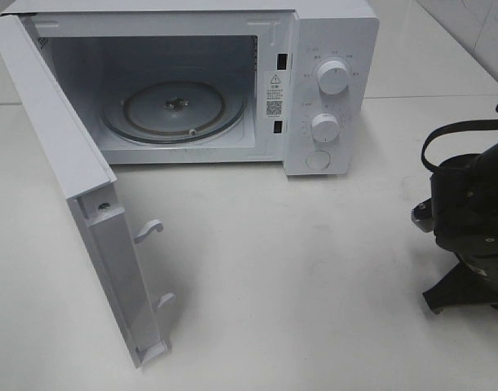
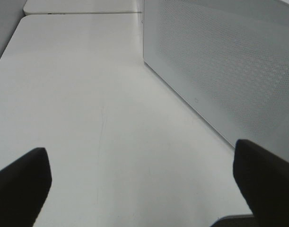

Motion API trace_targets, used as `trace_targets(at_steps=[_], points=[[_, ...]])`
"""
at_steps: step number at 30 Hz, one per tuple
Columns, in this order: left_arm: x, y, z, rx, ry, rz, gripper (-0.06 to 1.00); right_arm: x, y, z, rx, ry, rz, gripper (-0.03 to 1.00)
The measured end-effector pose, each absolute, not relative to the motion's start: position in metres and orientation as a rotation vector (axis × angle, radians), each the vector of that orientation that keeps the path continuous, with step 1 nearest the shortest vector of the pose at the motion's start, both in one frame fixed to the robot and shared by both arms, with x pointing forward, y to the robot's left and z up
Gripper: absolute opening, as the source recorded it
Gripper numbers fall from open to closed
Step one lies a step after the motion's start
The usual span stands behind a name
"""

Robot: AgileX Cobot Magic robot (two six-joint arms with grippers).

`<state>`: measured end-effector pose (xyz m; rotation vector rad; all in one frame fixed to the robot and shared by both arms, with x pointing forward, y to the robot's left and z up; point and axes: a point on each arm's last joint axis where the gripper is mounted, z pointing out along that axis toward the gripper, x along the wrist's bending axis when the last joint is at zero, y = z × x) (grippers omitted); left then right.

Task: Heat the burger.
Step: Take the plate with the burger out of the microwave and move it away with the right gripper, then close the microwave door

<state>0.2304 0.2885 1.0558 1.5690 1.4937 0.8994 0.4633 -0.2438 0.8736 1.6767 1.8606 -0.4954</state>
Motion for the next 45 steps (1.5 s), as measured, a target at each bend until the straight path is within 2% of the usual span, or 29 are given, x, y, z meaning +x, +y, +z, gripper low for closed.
trace_targets(at_steps=[7,8,9,10,12,13,14,17,31,38,45], points=[[0.23,0.289,1.056,1.569,1.494,0.899,0.99,0.464,-0.246,0.871,1.67,1.82,-0.513,0.19],[0.23,0.289,1.056,1.569,1.494,0.899,0.99,0.464,-0.247,0.872,1.658,1.815,-0.523,0.29],[0.23,0.289,1.056,1.569,1.494,0.899,0.99,0.464,-0.247,0.873,1.655,1.812,-0.53,0.33],[0.23,0.289,1.056,1.569,1.494,0.899,0.99,0.464,-0.247,0.873,1.655,1.812,-0.53,0.33],[0.23,0.289,1.056,1.569,1.494,0.899,0.99,0.464,-0.247,0.875,1.656,1.818,-0.522,0.55],[0.23,0.289,1.056,1.569,1.494,0.899,0.99,0.464,-0.247,0.875,1.656,1.818,-0.522,0.55],[0.23,0.289,1.056,1.569,1.494,0.899,0.99,0.463,-0.247,0.881,1.665,1.824,-0.505,0.62],[0.23,0.289,1.056,1.569,1.494,0.899,0.99,0.461,-0.245,0.894,1.685,1.851,-0.454,0.67],[0.23,0.289,1.056,1.569,1.494,0.899,0.99,0.439,-0.234,0.967,1.686,2.097,-0.021,0.69],[0.23,0.289,1.056,1.569,1.494,0.899,0.99,0.421,-0.233,1.008,1.591,2.12,0.328,0.8],[0.23,0.289,1.056,1.569,1.494,0.899,0.99,0.404,-0.237,1.024,1.571,2.149,0.398,0.81]])
